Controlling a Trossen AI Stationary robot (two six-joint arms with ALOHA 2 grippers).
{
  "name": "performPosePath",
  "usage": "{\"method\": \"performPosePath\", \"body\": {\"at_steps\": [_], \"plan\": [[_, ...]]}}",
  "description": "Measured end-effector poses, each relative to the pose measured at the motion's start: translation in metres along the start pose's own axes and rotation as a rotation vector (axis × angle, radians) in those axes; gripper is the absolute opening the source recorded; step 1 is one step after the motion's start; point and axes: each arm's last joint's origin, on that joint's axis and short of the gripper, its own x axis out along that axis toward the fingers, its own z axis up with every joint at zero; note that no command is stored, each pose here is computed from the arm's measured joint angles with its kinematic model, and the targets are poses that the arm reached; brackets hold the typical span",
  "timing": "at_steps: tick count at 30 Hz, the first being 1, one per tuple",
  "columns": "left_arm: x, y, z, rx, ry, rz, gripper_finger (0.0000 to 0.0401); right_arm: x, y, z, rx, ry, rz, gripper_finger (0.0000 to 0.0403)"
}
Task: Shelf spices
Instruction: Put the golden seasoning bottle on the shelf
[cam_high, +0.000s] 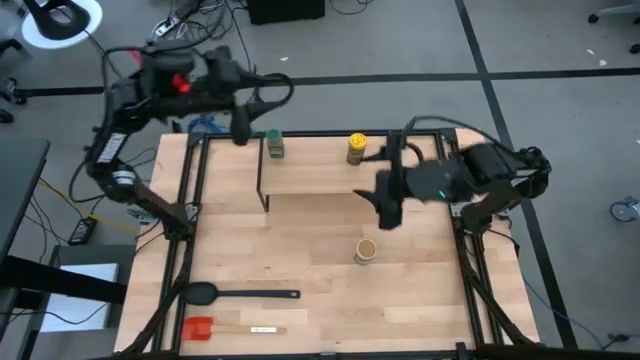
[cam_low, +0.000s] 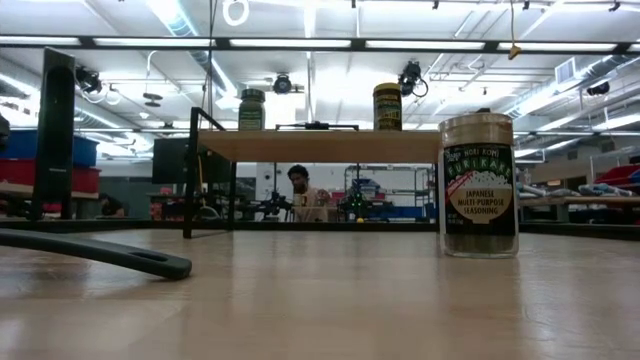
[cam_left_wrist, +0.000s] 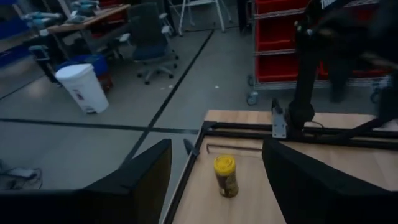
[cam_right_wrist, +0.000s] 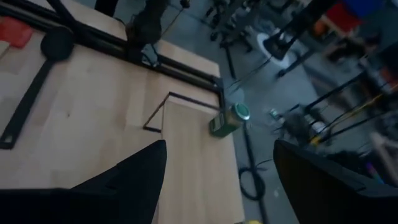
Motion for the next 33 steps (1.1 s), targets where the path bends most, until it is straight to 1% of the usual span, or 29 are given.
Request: {"method": "performPosePath", "body": {"at_steps": [3,6,10,16,22,27,30,33], "plan": [[-0.018,-0.003,-0.007,-0.017,0.009,0.027,0.0254,0.019,-0.019,-0.009,0.049,0.049,-0.005,0.0292],[-0.029,-0.006,-0.018,-0.028,0.030,0.048,0.0254,0.036,-0.041,-0.022,0.093,0.108,0.004,0.0292],[-0.034,-0.010,-0.037,-0.041,0.055,0.063,0.0254,0.057,-0.072,-0.043,0.179,0.153,0.061,0.0293],[-0.040,-0.014,-0.064,-0.071,0.006,0.075,0.0254,0.079,-0.109,-0.079,0.299,0.231,0.148,0.0293],[-0.039,-0.018,-0.090,-0.094,-0.032,0.078,0.0254,0.096,-0.123,-0.107,0.361,0.297,0.179,0.0293],[-0.036,-0.021,-0.106,-0.121,-0.051,0.080,0.0254,0.112,-0.125,-0.123,0.338,0.316,0.175,0.0293],[-0.032,-0.022,-0.113,-0.132,-0.042,0.078,0.0254,0.119,-0.128,-0.130,0.326,0.300,0.167,0.0293],[-0.028,-0.023,-0.118,-0.149,-0.029,0.076,0.0254,0.125,-0.129,-0.139,0.325,0.313,0.182,0.0293]]}}
